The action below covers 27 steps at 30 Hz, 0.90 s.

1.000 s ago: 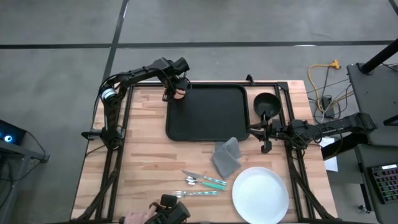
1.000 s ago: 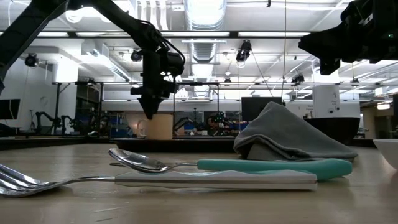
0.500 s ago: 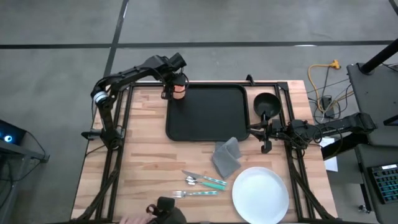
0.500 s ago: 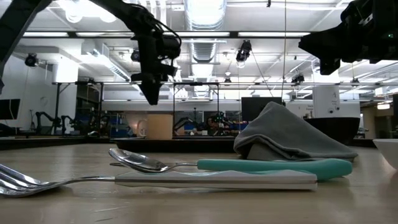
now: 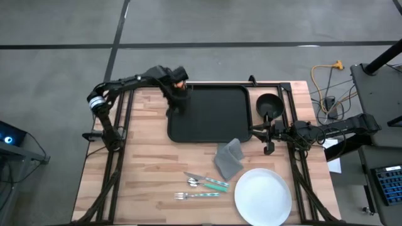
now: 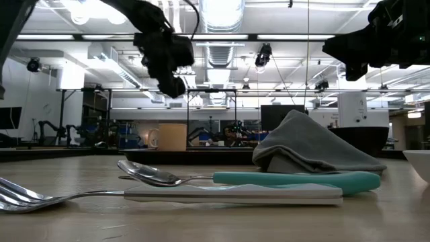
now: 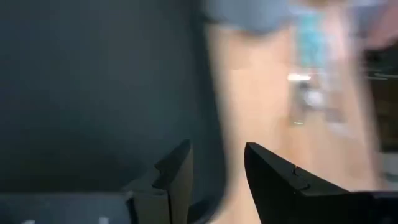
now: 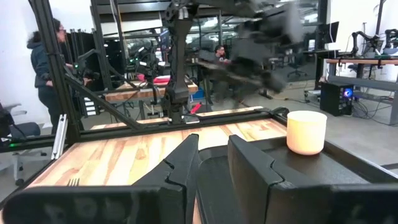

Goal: Set up tray
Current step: Put the white plate on the bottom left side of the black tray

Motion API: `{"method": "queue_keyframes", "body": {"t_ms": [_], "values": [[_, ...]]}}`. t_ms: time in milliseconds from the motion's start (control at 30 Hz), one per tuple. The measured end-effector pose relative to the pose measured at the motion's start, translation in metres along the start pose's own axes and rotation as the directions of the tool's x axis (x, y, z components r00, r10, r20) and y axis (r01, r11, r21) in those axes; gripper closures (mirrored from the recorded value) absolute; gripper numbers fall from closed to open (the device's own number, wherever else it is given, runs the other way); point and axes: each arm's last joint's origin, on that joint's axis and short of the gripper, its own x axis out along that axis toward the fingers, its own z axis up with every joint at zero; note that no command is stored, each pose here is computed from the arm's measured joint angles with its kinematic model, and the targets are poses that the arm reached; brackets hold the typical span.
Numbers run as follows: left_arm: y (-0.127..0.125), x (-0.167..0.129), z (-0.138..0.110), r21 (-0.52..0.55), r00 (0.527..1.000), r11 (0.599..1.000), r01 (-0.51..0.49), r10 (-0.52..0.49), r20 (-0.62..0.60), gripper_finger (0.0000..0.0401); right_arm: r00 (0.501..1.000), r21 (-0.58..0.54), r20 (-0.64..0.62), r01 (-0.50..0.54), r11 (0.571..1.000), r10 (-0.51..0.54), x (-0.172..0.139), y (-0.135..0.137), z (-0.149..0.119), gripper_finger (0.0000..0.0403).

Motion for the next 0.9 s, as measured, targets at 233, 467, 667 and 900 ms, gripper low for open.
{"method": "queue_keyframes", "body": {"t_ms": [233, 467, 667, 900], "values": [[-0.083, 0.05, -0.027, 0.26, 0.989, 0.964, 0.055, -0.088, 0.116, 0.0279, 1.0, 0.0, 0.0, 0.0, 1.0, 0.0, 0.0, 0.0, 0.0, 0.0333], [-0.152, 0.062, -0.075, 0.39, 0.905, 0.918, 0.073, -0.225, 0.361, 0.0279, 1.0, 0.0, 0.0, 0.0, 1.0, 0.0, 0.0, 0.0, 0.0, 0.0331], [-0.178, 0.043, -0.104, 0.413, 0.821, 0.911, 0.01, -0.243, 0.517, 0.0279, 1.0, 0.0, -0.001, 0.0, 1.0, 0.0, 0.0, 0.0, 0.0, 0.0323], [-0.193, 0.047, -0.12, 0.475, 0.788, 0.878, 0.058, -0.332, 0.518, 0.0279, 1.0, 0.0, -0.001, 0.0, 1.0, 0.0, 0.0, 0.0, 0.0, 0.033]]}}
